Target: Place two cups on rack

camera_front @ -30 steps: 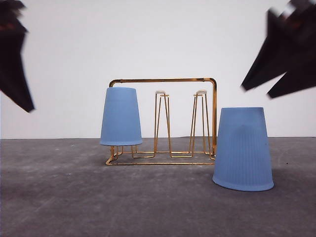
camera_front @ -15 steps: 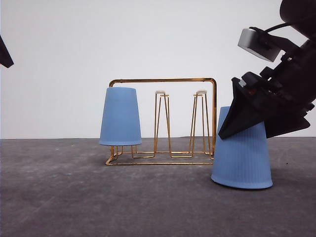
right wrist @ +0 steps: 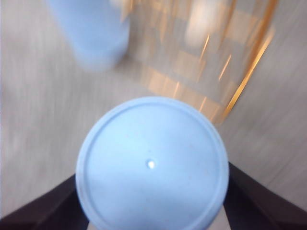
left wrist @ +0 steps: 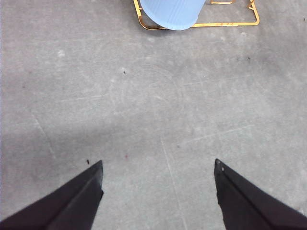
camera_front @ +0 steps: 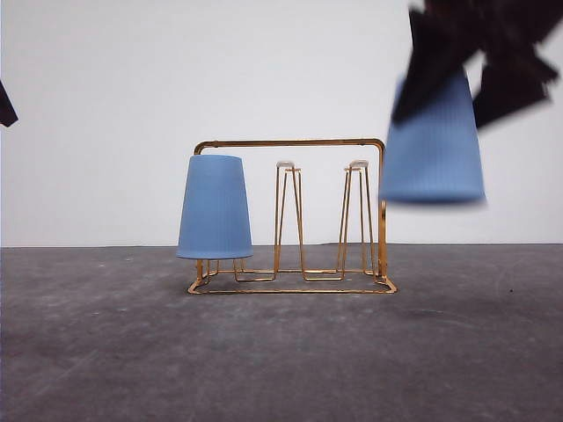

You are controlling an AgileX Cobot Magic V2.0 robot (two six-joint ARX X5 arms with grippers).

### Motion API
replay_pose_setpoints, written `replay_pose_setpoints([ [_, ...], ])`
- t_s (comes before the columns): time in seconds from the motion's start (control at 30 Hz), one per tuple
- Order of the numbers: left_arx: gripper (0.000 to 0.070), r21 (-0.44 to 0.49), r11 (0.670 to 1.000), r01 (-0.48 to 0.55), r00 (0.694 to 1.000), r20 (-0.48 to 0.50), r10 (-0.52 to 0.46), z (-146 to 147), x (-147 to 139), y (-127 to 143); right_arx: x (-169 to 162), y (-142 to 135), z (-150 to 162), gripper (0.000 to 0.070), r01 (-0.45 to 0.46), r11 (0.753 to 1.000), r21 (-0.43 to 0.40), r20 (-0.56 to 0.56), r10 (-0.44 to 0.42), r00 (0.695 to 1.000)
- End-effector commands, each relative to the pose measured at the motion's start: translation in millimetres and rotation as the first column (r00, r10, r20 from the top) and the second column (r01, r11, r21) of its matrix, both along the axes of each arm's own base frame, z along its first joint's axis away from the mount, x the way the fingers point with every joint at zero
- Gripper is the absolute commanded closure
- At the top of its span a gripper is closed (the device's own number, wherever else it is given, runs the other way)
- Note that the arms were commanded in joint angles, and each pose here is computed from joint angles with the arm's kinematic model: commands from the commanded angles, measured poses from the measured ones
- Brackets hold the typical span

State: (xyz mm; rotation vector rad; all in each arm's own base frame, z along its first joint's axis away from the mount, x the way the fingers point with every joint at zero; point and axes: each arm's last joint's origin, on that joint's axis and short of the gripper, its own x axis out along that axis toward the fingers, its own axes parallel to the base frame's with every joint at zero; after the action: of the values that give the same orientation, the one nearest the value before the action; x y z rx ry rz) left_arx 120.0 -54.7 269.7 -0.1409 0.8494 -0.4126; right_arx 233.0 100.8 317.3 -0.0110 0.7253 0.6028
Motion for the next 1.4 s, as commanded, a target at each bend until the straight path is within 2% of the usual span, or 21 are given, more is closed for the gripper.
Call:
replay_pose_setpoints([
  [0.0,0.0275,-0.002,1.0,-0.006,1.0,0.005,0.006,1.6,1.1,-0.6,5.0,3.0,16.2,0.0377,0.002,1.0,0.013,0.075,-0.003,0.997],
  [0.13,0.0275,0.005,1.0,-0.014,1.0,0.007,0.014,1.6,1.2,-0.3,16.0,6.8,33.2,0.0377,0.016,0.999,0.048,0.185,-0.025,0.982],
  [0.3,0.0275,0.008,1.0,-0.018,1.0,0.008,0.017,1.6,1.3,-0.2,34.1,14.1,28.0,0.0376,0.013,0.998,0.068,0.233,-0.029,0.972],
  [0.6,0.0275,0.008,1.0,-0.017,1.0,0.006,0.017,1.4,1.2,-0.2,76.5,31.3,-16.4,0.0376,0.017,0.999,0.041,0.171,-0.023,0.985],
  [0.9,0.0275,0.009,1.0,-0.017,1.0,0.007,0.017,1.5,1.2,-0.2,103.3,42.1,-70.1,0.0376,0.016,1.0,-0.02,0.034,-0.015,0.999],
  [0.97,0.0275,0.008,1.0,-0.018,1.0,0.008,0.018,1.5,1.3,-0.2,105.9,43.1,-77.4,0.0346,0.016,0.999,-0.029,0.014,-0.015,1.0],
  [1.1,0.0275,0.008,1.0,-0.018,1.0,0.008,0.018,1.5,1.3,-0.2,107.3,43.7,-84.3,0.0192,0.015,0.999,-0.039,-0.014,-0.016,1.0],
  [1.23,0.0273,0.009,1.0,-0.018,1.0,0.007,0.018,1.5,1.2,-0.2,100.8,41.3,-76.8,0.0165,0.011,0.999,-0.039,-0.034,-0.013,0.999],
  [1.37,0.0271,0.009,1.0,-0.017,1.0,0.008,0.017,1.5,1.3,-0.2,84.0,33.1,-50.3,0.0165,0.014,0.998,-0.053,-0.068,-0.018,0.998],
])
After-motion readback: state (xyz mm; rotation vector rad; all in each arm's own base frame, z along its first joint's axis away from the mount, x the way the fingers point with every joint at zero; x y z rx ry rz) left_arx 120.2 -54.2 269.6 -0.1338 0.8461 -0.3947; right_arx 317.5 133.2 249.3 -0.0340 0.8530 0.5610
